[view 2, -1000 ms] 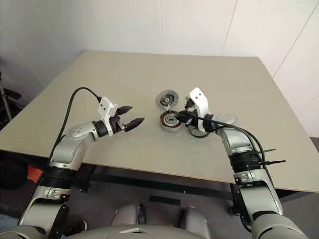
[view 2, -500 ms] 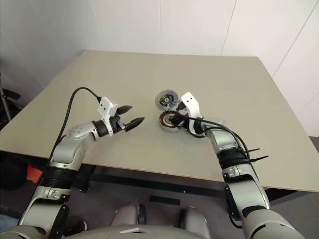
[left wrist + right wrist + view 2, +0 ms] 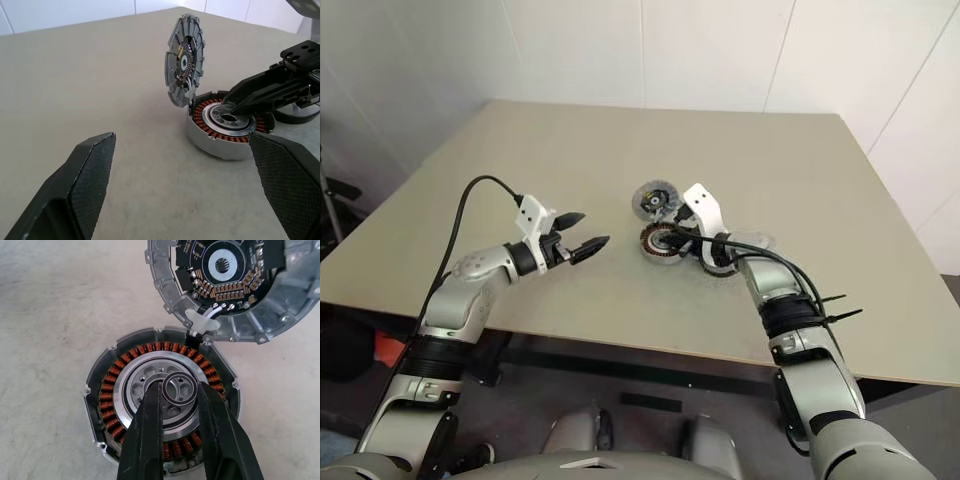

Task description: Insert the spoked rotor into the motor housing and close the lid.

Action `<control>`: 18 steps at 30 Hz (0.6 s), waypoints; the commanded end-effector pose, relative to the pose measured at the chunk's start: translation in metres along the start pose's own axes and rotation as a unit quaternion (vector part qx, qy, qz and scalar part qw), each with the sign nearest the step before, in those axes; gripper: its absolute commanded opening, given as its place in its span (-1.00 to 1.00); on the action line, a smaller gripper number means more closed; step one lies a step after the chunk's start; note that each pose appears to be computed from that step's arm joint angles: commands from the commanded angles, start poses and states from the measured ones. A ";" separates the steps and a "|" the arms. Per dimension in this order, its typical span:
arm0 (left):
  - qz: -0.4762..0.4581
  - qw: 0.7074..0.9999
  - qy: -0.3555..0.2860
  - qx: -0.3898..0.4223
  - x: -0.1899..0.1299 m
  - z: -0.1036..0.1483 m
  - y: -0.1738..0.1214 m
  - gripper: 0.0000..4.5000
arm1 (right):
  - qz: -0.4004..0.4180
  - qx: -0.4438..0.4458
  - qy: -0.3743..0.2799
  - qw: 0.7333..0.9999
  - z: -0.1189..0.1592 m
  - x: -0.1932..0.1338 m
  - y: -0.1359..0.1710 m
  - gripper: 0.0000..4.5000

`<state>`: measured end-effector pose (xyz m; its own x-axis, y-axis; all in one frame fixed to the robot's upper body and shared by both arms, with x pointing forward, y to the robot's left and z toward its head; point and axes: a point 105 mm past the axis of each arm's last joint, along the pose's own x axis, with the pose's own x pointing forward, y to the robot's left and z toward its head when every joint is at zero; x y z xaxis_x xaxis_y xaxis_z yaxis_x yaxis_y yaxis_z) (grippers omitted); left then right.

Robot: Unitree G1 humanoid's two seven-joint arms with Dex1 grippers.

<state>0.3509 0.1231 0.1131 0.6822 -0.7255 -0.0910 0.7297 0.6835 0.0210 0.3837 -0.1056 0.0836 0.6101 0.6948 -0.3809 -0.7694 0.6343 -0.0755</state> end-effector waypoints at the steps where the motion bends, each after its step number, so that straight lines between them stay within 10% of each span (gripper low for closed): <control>1: -0.007 1.000 -0.015 0.023 0.001 0.013 -0.002 1.00 | 0.013 -0.009 -0.008 1.000 0.007 -0.001 0.005 -0.71; 5: -0.006 1.000 -0.014 0.025 0.001 0.012 -0.001 1.00 | 0.027 -0.005 -0.005 1.000 0.004 -0.002 0.011 -0.71; 9: -0.003 1.000 -0.013 0.025 0.000 0.012 0.000 1.00 | 0.010 -0.016 -0.002 1.000 0.004 -0.001 0.007 -0.14; 18: -0.005 1.000 -0.010 0.026 0.000 0.009 -0.003 1.00 | -0.003 -0.023 -0.018 1.000 0.014 -0.002 0.002 -0.14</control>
<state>0.3507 0.1232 0.1111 0.6830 -0.7233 -0.1016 0.7288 0.6841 0.0291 0.3777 -0.1034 0.0771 0.5987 0.6928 -0.4020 -0.7763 0.6255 -0.0781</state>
